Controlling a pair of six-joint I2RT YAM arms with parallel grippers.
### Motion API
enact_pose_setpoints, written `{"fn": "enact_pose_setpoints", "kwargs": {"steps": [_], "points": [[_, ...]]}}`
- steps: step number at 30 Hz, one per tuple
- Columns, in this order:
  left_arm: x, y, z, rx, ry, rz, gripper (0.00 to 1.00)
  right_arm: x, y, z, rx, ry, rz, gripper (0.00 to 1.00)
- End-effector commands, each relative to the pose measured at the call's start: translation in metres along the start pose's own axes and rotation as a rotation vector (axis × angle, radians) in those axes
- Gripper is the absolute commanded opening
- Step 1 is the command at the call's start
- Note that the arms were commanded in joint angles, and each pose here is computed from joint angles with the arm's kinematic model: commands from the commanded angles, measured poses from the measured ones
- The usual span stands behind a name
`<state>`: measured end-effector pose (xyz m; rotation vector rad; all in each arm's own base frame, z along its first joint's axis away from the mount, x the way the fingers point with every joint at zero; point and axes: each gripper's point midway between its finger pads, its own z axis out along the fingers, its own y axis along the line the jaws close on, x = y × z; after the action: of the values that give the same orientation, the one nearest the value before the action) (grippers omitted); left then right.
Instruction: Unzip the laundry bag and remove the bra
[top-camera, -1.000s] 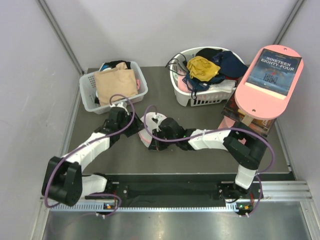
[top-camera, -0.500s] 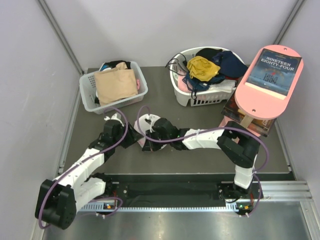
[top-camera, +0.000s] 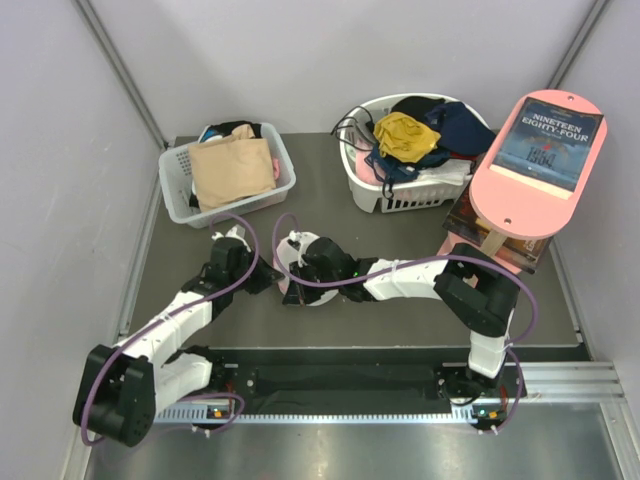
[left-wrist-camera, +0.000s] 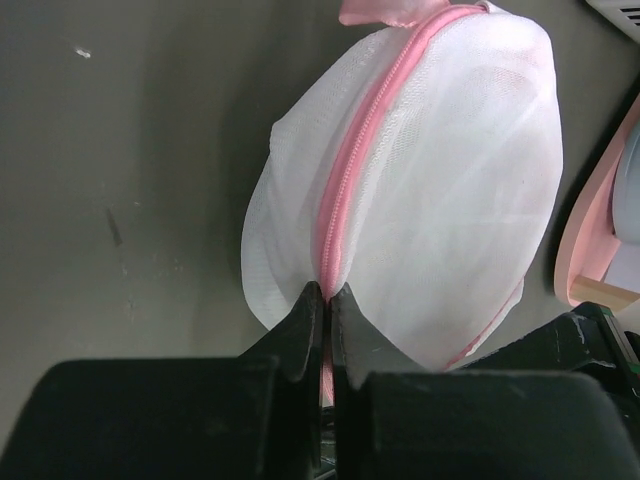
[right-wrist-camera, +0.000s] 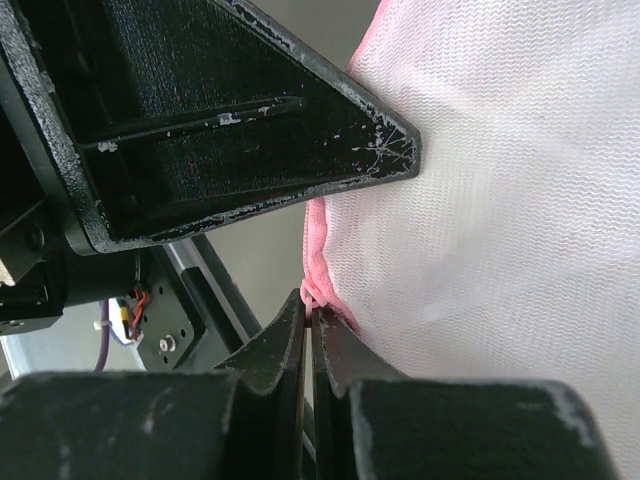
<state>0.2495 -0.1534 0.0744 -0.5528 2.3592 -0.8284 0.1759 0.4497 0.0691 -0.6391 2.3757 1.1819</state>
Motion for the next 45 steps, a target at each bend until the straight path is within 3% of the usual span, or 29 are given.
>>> {"fn": "enact_pose_setpoints", "kwargs": {"steps": [1, 23, 39, 40, 42, 43, 45], "points": [[-0.012, -0.014, -0.001, 0.046, -0.039, 0.021, 0.0, -0.014, 0.021, 0.003, -0.054, -0.032, -0.029, 0.0], [-0.032, -0.01, 0.0, -0.008, -0.092, 0.077, 0.0, -0.019, -0.038, -0.037, 0.067, -0.109, 0.06, 0.0], [-0.068, -0.042, 0.033, 0.022, -0.091, 0.175, 0.01, -0.023, -0.022, -0.035, 0.029, -0.093, -0.002, 0.0], [-0.071, -0.046, 0.033, 0.023, -0.09, 0.177, 0.16, -0.021, -0.022, -0.034, 0.03, -0.087, -0.003, 0.0], [-0.067, -0.041, 0.036, 0.001, -0.066, 0.172, 0.32, -0.023, -0.02, -0.033, 0.026, -0.091, 0.002, 0.0], [-0.065, -0.04, 0.035, -0.002, -0.06, 0.17, 0.48, -0.023, -0.019, -0.032, 0.024, -0.091, 0.003, 0.0], [-0.062, -0.037, 0.031, -0.009, -0.059, 0.157, 0.61, -0.024, -0.017, -0.03, 0.019, -0.093, 0.008, 0.0]]}}
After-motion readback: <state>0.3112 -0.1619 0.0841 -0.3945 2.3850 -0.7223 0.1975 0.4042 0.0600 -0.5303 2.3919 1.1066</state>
